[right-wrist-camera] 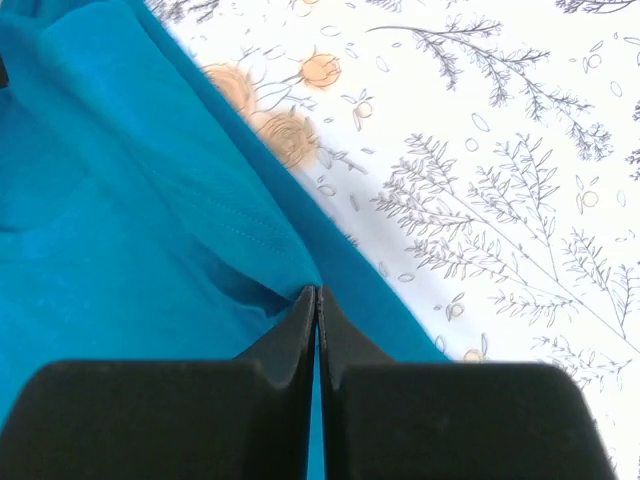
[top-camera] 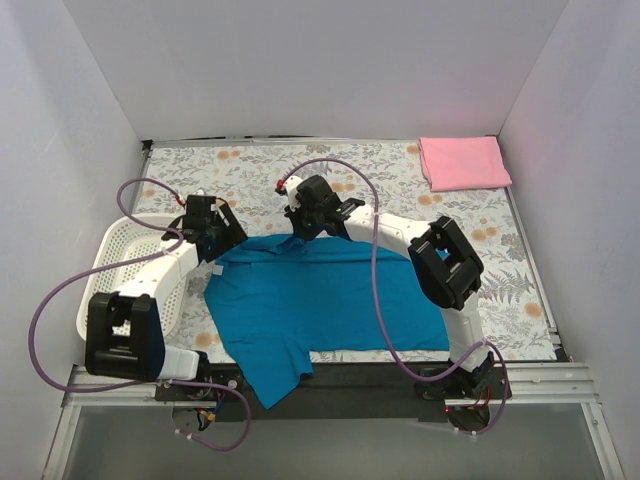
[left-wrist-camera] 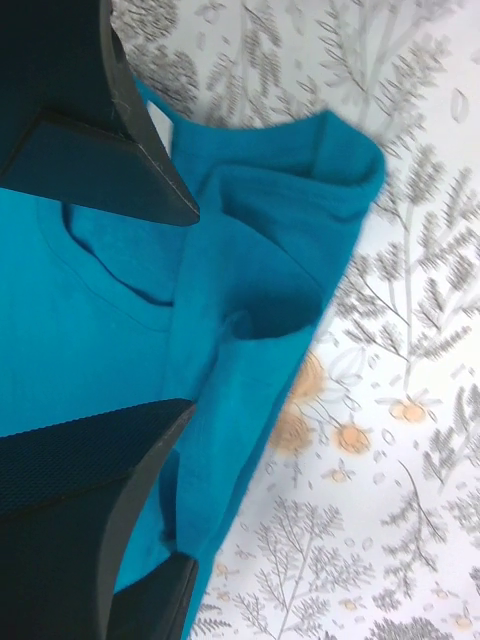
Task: Fold and stack the t-shirts
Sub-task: Fold the tshirt
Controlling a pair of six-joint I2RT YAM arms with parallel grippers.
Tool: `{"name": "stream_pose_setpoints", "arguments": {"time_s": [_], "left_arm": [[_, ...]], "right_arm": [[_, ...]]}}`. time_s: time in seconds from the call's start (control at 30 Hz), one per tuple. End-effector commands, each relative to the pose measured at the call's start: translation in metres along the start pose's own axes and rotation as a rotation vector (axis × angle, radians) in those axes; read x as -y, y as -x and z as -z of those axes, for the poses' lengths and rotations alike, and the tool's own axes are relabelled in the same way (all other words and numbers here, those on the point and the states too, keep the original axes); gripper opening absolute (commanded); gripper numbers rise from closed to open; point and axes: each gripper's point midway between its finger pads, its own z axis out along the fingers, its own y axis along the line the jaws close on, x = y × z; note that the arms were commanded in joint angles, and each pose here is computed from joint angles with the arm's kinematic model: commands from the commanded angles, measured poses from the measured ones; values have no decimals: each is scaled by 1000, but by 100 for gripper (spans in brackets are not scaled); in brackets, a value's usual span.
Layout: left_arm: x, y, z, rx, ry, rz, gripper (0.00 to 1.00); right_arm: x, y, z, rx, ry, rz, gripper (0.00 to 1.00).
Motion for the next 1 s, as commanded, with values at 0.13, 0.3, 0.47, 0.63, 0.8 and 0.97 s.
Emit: {"name": "stream_pose_setpoints", "arguments": {"time_s": [0.13, 0.3, 0.47, 0.63, 0.8, 0.97], "left_arm": [[39, 25, -26, -26, -90, -45, 67], [41, 21, -48, -77, -80, -54, 64], [46, 25, -58, -76, -87, -57, 64], [46, 18, -70, -112, -86, -49, 63], [47, 15, -75, -128, -92, -41, 50], [44, 12, -77, -133, -77, -35, 49]], "right_arm": [[-5, 7, -20, 14, 72, 3, 17], [9, 18, -31, 36, 64, -20, 16], [20, 14, -37, 29, 67, -46, 16], [20, 10, -36, 28, 72, -51, 17], [17, 7, -37, 26, 87, -57, 17], [18, 5, -37, 25, 86, -63, 18]]}}
